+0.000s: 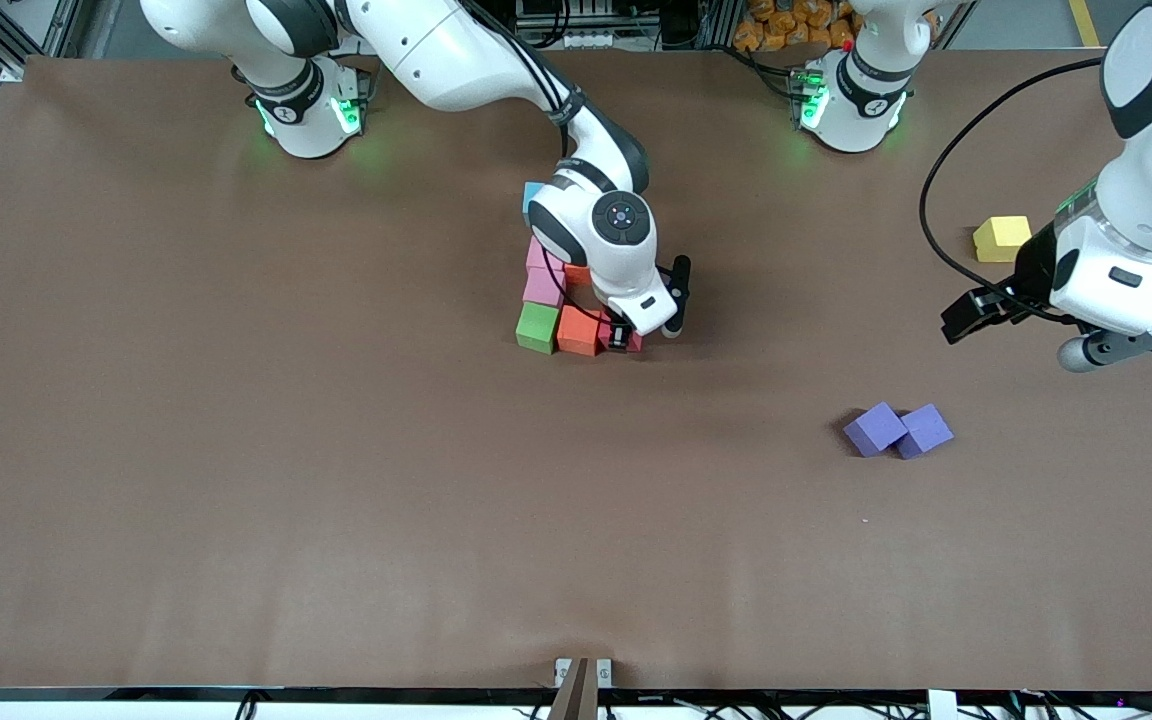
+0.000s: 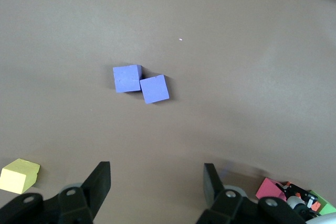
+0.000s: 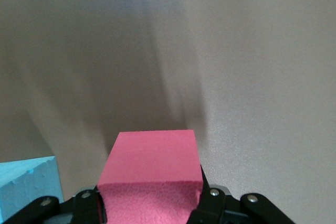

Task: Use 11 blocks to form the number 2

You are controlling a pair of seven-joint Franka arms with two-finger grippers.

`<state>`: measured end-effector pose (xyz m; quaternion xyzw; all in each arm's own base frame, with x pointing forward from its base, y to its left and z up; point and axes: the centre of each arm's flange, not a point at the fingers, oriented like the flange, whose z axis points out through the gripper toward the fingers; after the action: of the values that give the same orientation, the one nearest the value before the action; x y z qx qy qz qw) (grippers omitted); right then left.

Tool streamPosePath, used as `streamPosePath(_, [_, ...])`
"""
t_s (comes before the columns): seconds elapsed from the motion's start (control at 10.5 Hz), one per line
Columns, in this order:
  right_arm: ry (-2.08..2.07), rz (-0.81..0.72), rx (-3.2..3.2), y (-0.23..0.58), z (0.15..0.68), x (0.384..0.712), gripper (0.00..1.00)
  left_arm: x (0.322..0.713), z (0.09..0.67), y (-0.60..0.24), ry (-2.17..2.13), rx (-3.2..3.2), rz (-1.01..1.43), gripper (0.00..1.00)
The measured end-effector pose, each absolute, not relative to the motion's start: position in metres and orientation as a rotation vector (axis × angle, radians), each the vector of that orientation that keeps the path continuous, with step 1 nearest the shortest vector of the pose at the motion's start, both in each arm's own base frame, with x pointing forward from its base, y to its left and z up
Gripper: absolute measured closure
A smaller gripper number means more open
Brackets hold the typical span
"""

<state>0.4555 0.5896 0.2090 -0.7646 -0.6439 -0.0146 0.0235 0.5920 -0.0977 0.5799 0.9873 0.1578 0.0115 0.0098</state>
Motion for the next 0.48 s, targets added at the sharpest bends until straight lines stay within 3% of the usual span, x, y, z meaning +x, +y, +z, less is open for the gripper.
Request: streamPosePath(0.48, [-2.070, 0.040, -2.351, 0.5794, 0.2074, 0.4610, 0.40, 0.5914, 0.5862, -0.0842, 0.538, 3.040, 0.034, 0.20])
